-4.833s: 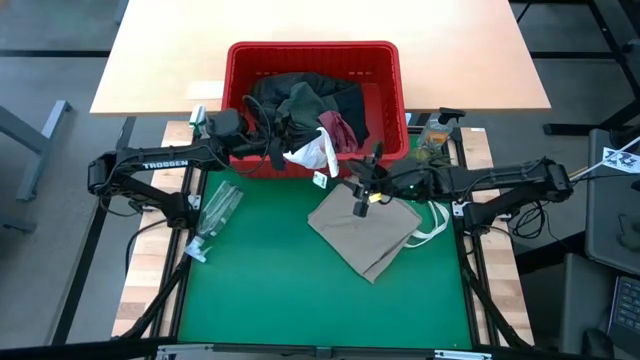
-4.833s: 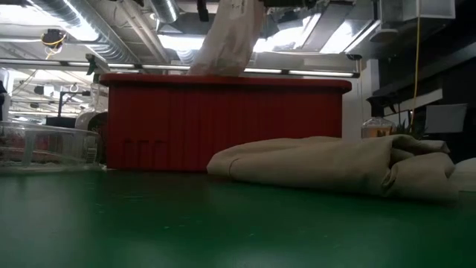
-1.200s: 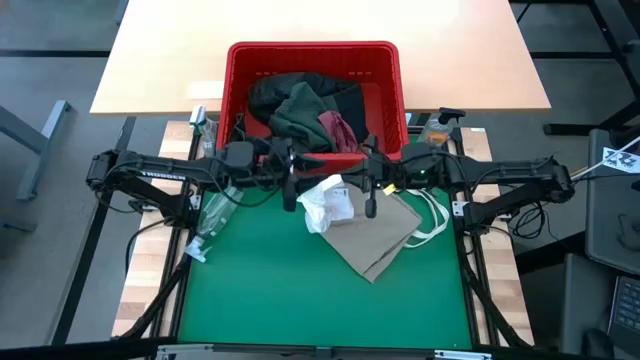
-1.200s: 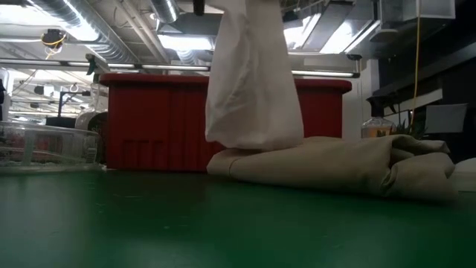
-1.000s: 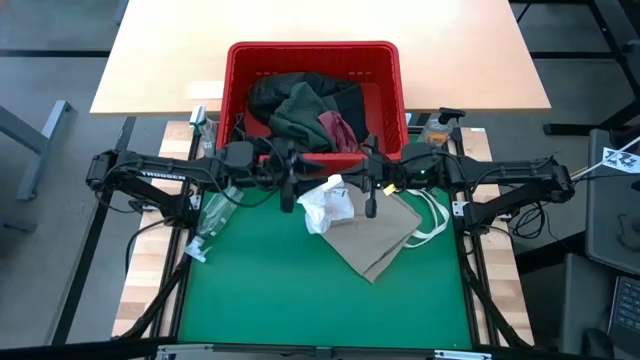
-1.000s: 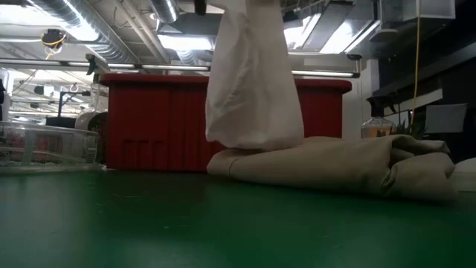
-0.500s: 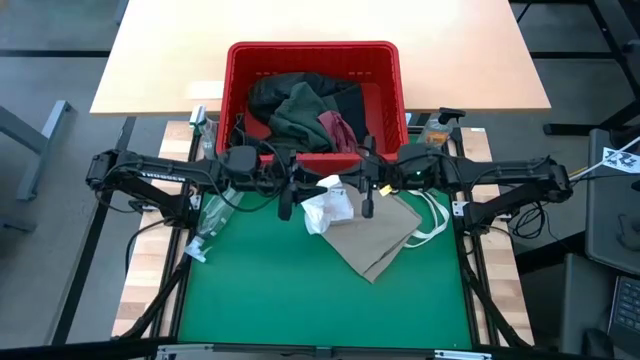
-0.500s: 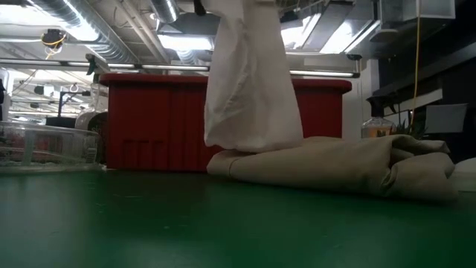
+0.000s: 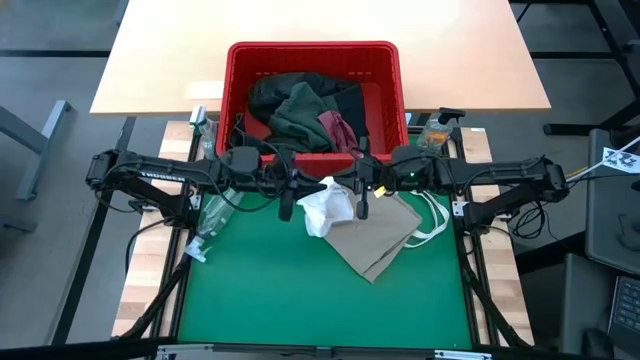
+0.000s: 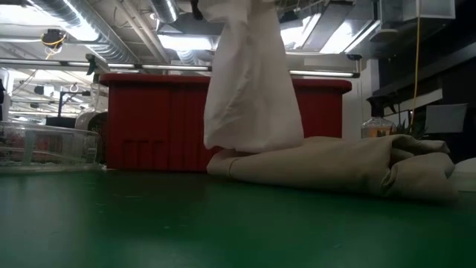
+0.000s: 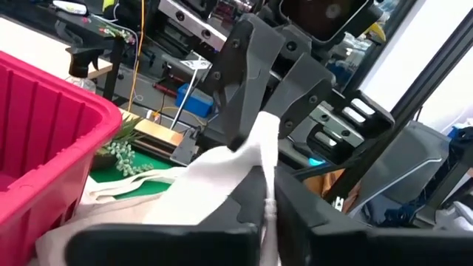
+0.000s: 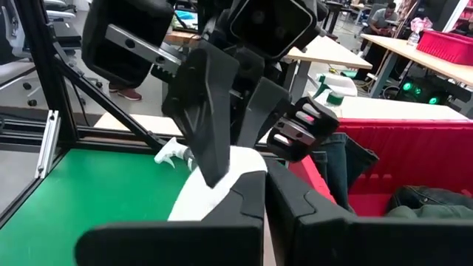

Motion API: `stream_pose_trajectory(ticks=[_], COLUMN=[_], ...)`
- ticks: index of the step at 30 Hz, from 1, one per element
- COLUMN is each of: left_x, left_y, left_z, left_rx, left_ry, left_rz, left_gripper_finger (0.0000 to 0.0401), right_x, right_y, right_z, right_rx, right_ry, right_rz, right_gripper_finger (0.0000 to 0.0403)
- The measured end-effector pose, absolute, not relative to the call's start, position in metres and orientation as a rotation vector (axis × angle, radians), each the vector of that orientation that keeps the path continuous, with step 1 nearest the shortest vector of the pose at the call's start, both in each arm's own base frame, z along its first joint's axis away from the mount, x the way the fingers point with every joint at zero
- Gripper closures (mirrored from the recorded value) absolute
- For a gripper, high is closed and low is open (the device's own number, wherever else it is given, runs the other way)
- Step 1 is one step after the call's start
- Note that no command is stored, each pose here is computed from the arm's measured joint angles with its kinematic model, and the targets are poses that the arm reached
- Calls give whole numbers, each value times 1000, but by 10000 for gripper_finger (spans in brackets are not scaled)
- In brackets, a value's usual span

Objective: Fold laundry
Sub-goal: Fold the white underwear

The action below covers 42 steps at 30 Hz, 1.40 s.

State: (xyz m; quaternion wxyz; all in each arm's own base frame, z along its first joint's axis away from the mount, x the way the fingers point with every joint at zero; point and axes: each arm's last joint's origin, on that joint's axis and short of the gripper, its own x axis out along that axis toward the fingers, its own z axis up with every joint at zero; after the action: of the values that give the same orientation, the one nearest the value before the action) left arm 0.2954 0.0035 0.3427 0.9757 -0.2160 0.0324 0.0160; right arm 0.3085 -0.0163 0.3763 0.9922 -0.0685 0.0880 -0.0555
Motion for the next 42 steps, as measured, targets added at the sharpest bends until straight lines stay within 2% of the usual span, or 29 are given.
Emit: stream_pose_trajectory(ticks=[6, 9, 15, 19, 25, 29, 34, 42], left_x=[295, 295, 295, 295, 295, 295, 295, 295], left_y=[4, 4, 4, 3, 3, 3, 4, 3], left_z=[343, 343, 343, 343, 343, 343, 342, 342], left_rx=[-435, -435, -435, -435, -435, -435, -434, -435], left_ry=[62, 63, 67, 68, 68, 67, 68, 79], left_rz=[32, 32, 32, 31, 31, 31, 32, 14], left_gripper_finger=[393, 397, 397, 398, 398, 398, 398, 397], right_x=[308, 307, 304, 294, 267, 255, 246, 262], right_y=[-16, -16, -16, -16, -15, -15, -14, -15], right_z=[378, 379, 389, 402, 418, 407, 382, 312], right_rx=[-138, -138, -138, -142, -103, 8, 24, 25], right_ry=[172, 169, 220, 362, 601, 784, 1036, 1053], right_rz=[-111, -112, -110, -114, -111, -144, -155, -156], right_gripper_finger=[399, 381, 295, 236, 187, 181, 180, 180])
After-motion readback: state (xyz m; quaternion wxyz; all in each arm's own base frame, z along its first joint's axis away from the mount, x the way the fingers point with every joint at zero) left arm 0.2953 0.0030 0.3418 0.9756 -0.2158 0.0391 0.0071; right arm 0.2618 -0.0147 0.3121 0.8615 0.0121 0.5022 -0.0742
